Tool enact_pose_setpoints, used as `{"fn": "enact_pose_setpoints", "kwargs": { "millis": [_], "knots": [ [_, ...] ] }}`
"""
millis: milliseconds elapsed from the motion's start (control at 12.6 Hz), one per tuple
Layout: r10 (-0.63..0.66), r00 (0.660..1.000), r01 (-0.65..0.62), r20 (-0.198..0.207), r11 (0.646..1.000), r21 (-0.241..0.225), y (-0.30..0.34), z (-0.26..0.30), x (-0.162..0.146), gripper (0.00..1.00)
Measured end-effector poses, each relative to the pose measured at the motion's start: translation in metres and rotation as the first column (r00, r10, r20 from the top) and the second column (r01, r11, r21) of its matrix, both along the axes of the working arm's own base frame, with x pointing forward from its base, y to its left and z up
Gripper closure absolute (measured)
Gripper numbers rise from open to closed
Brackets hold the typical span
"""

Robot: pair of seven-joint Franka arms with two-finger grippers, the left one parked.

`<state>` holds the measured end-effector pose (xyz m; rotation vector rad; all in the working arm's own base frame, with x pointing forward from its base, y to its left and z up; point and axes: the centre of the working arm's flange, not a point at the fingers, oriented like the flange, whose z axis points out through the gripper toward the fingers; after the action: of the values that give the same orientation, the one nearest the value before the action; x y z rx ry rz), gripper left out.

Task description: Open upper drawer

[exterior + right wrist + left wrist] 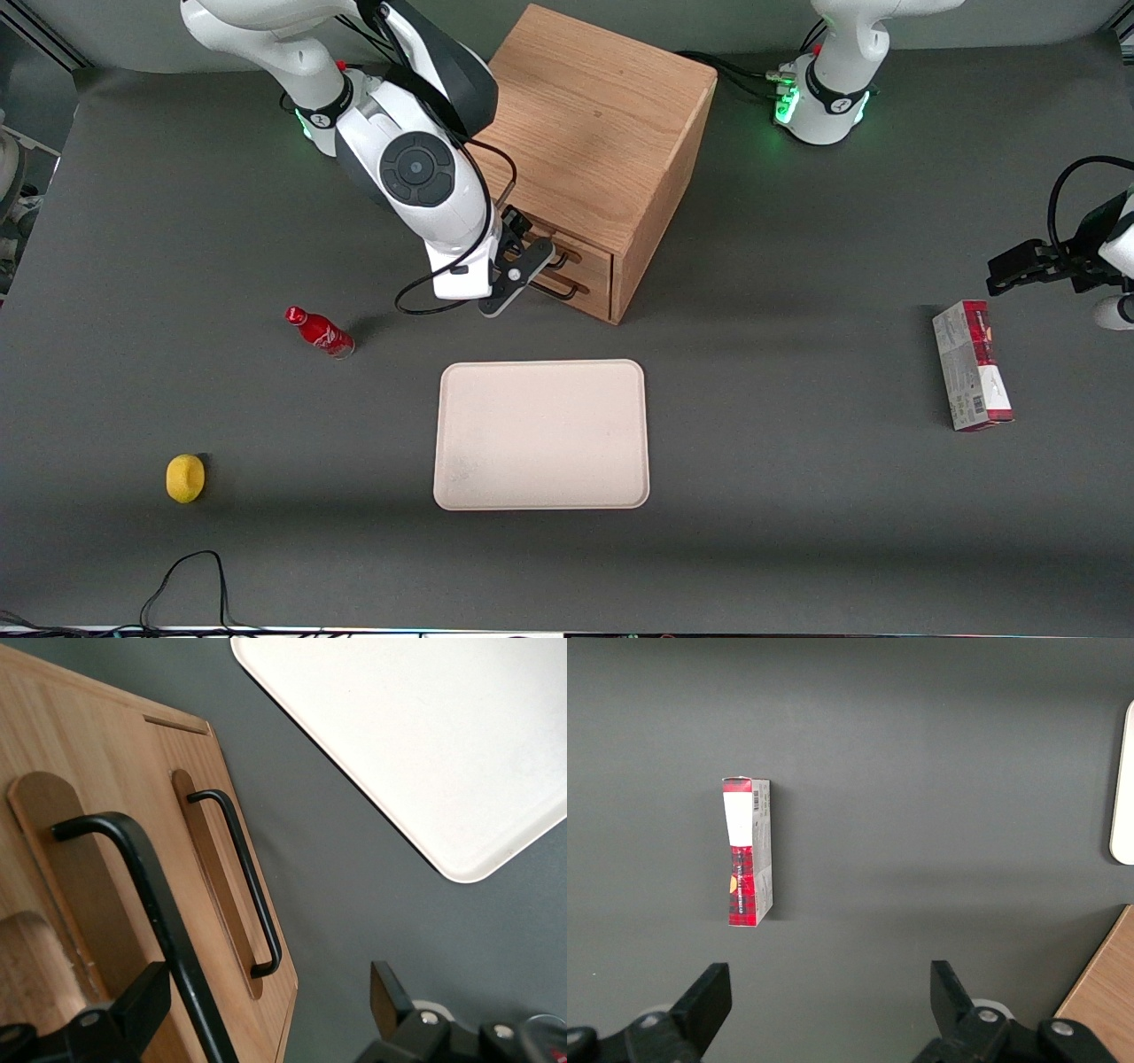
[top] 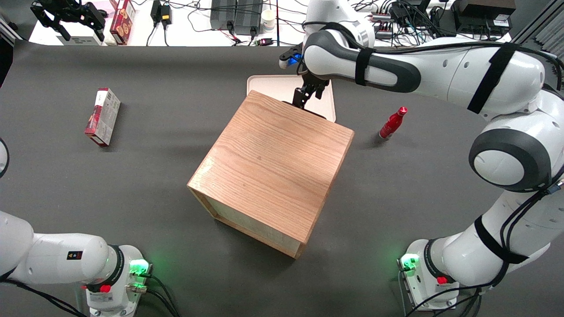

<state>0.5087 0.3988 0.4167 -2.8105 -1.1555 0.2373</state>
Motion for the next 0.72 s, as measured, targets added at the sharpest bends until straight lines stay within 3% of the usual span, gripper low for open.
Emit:
{"fn": "enact_pose_setpoints", "kwargs": {
  "millis": [477, 716],
  "knots": [
    [0.007, 1.000, -0.007, 0.002, 1.000, 0.001, -0.003, -0.004, 0.001, 0.00],
    [0.022, 1.000, -0.023, 0.021, 1.000, 0.006, -0.019, -0.006, 0.016, 0.00]
  ]
}}
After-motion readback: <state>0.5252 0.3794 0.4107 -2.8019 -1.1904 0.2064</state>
